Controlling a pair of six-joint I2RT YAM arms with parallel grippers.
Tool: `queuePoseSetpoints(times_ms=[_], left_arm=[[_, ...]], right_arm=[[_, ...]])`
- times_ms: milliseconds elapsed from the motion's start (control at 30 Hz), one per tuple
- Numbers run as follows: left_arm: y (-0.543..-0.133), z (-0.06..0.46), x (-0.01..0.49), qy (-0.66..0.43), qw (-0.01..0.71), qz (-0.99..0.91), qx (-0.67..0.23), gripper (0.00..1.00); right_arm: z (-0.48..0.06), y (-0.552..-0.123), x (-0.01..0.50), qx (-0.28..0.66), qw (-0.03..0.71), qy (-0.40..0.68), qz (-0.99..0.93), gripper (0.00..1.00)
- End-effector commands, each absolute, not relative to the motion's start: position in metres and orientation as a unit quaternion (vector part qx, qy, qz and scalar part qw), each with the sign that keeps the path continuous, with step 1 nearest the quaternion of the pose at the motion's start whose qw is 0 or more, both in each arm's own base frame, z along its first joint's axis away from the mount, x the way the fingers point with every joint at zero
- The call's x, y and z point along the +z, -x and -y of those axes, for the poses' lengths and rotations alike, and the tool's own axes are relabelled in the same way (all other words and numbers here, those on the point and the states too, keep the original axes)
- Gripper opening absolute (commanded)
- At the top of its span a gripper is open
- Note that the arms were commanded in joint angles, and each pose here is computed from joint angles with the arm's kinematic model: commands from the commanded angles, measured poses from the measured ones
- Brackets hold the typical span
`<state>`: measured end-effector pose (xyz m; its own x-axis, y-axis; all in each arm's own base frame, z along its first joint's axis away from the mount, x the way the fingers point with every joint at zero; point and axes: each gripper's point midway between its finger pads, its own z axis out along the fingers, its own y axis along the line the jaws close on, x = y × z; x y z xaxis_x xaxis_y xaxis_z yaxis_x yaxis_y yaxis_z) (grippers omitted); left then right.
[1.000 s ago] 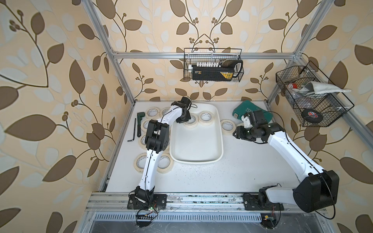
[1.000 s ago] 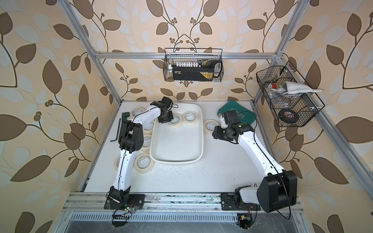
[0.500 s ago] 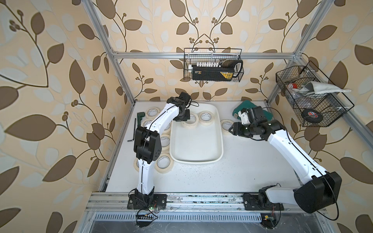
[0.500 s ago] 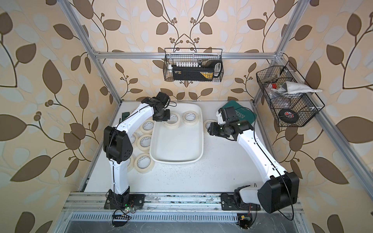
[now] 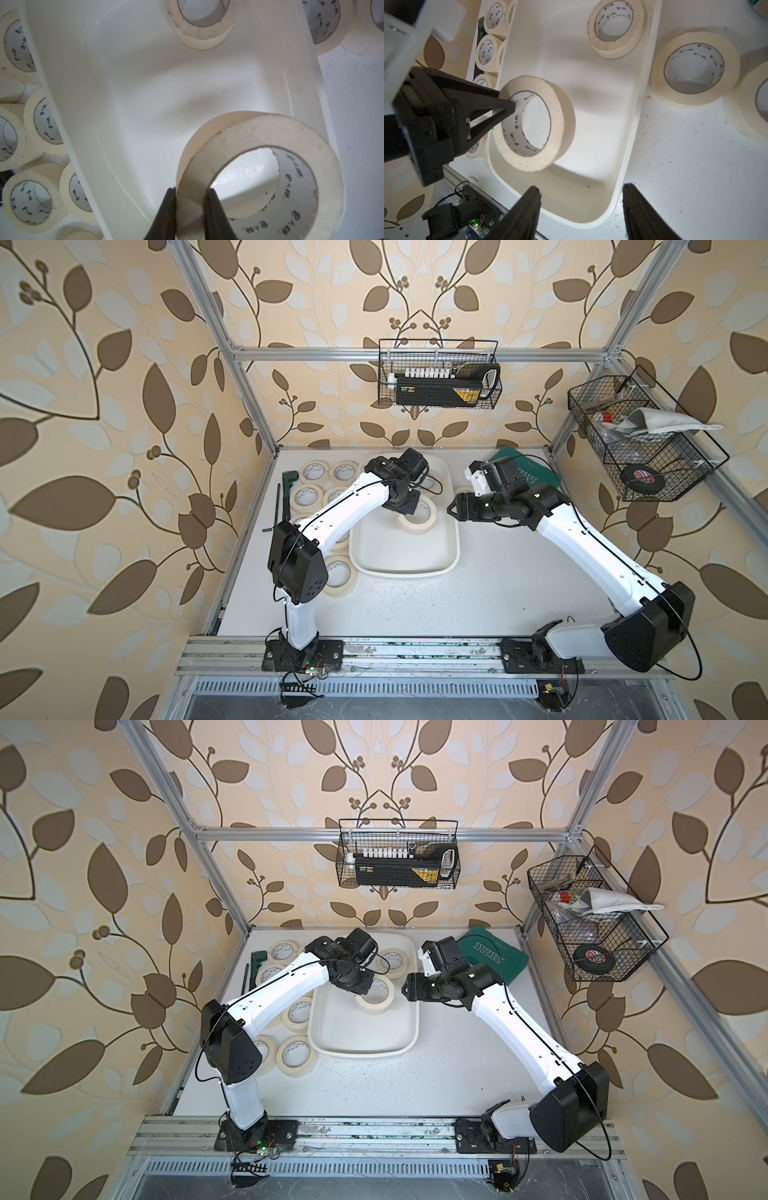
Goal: Take out the art tape in the storage box
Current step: Place the art tape at the center of the board.
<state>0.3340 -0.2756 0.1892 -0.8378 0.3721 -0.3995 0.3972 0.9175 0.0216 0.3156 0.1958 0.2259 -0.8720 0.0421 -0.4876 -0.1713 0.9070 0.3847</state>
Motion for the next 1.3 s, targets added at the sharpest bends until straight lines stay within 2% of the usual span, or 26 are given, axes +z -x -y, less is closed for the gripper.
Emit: queuePoseSetpoints(times_ms=[0, 467, 800, 900, 1067, 1167, 1233, 1267], left_arm=[[-0.324, 0.281, 0.221, -0.229, 0.245, -0.942, -0.035, 0.03], [-0.301, 0.315, 0.238, -0.274, 0.261, -0.922, -0.076, 0.03], [-0.298, 0.319, 0.245, -0.278, 0.267, -0.918, -0.093, 0.03], [-0.296, 0.320, 0.246, -0.279, 0.266, -0.918, -0.097, 0.02], [-0.294, 0.321, 0.249, -0.280, 0.268, -0.915, -0.107, 0.02], [-0.292, 0.321, 0.251, -0.278, 0.272, -0.914, -0.116, 0.03], [-0.290, 0.323, 0.252, -0.273, 0.273, -0.913, -0.128, 0.09], [-0.289, 0.324, 0.254, -0.272, 0.275, -0.913, -0.134, 0.16]], right_arm=[[-0.204, -0.318, 0.233, 0.202, 0.261, 0.045, -0.943, 0.67], [-0.208, -0.315, 0.206, 0.161, 0.246, 0.064, -0.954, 0.69], [-0.212, -0.319, 0.190, 0.156, 0.229, 0.067, -0.958, 0.64], [-0.212, -0.320, 0.188, 0.153, 0.227, 0.067, -0.959, 0.57], [-0.211, -0.323, 0.186, 0.142, 0.224, 0.062, -0.962, 0.30], [-0.210, -0.325, 0.190, 0.142, 0.232, 0.059, -0.960, 0.18], [-0.209, -0.325, 0.192, 0.143, 0.236, 0.058, -0.959, 0.12], [-0.209, -0.324, 0.193, 0.142, 0.236, 0.058, -0.960, 0.10]])
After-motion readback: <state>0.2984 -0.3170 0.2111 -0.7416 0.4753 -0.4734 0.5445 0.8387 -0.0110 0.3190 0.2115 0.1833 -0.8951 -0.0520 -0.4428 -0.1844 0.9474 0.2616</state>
